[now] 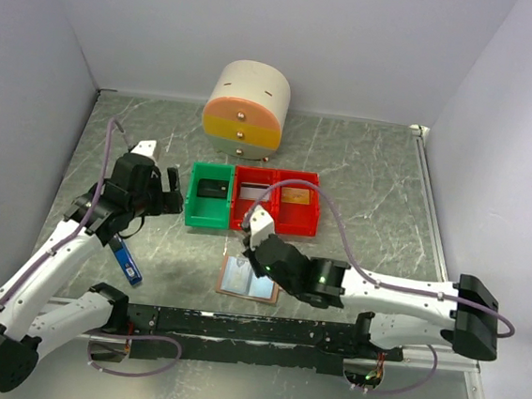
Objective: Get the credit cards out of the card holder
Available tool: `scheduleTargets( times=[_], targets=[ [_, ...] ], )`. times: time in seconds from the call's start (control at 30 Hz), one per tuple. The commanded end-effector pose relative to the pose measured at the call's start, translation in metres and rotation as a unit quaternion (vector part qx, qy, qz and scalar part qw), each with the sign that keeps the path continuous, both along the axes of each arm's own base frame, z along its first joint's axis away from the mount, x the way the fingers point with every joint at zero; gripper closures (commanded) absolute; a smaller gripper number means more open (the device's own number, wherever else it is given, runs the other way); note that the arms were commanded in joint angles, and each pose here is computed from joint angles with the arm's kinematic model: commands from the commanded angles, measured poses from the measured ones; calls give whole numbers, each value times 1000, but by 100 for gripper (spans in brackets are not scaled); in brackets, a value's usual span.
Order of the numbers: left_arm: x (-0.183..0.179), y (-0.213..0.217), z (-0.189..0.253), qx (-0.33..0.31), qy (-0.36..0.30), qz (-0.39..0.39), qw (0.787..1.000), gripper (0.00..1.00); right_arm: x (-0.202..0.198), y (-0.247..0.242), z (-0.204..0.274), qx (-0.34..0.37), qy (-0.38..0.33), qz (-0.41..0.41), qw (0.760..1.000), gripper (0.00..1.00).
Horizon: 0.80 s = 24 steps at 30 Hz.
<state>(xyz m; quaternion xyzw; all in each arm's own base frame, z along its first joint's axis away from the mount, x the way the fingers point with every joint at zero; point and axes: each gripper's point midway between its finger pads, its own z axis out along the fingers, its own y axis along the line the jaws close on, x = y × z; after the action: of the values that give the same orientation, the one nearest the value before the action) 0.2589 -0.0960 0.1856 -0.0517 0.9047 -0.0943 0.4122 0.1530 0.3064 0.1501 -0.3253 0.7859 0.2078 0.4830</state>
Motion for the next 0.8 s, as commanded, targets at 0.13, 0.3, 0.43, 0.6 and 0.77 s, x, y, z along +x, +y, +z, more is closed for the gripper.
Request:
scheduleTargets(
  times=[0.13, 0.3, 0.43, 0.6, 0.77],
  targets=[
    [6, 30, 6, 43, -54, 52, 996, 0, 99, -37, 11, -78, -20, -66, 995, 100],
    [0, 49, 5, 63, -42, 100, 992, 0, 148, -53, 46, -83, -82, -79, 990, 100],
    [-3, 55, 9, 67, -51, 115, 990, 0, 182, -58, 62, -101, -101, -66, 988, 100],
    [-4, 60, 12, 71, -53, 127, 988, 0, 197, -43, 65, -139, -139, -21, 980, 100],
    [-4, 62, 14, 74, -57, 131, 987, 0, 196, -19, 59, -194, -169, 25, 966, 100]
  ],
)
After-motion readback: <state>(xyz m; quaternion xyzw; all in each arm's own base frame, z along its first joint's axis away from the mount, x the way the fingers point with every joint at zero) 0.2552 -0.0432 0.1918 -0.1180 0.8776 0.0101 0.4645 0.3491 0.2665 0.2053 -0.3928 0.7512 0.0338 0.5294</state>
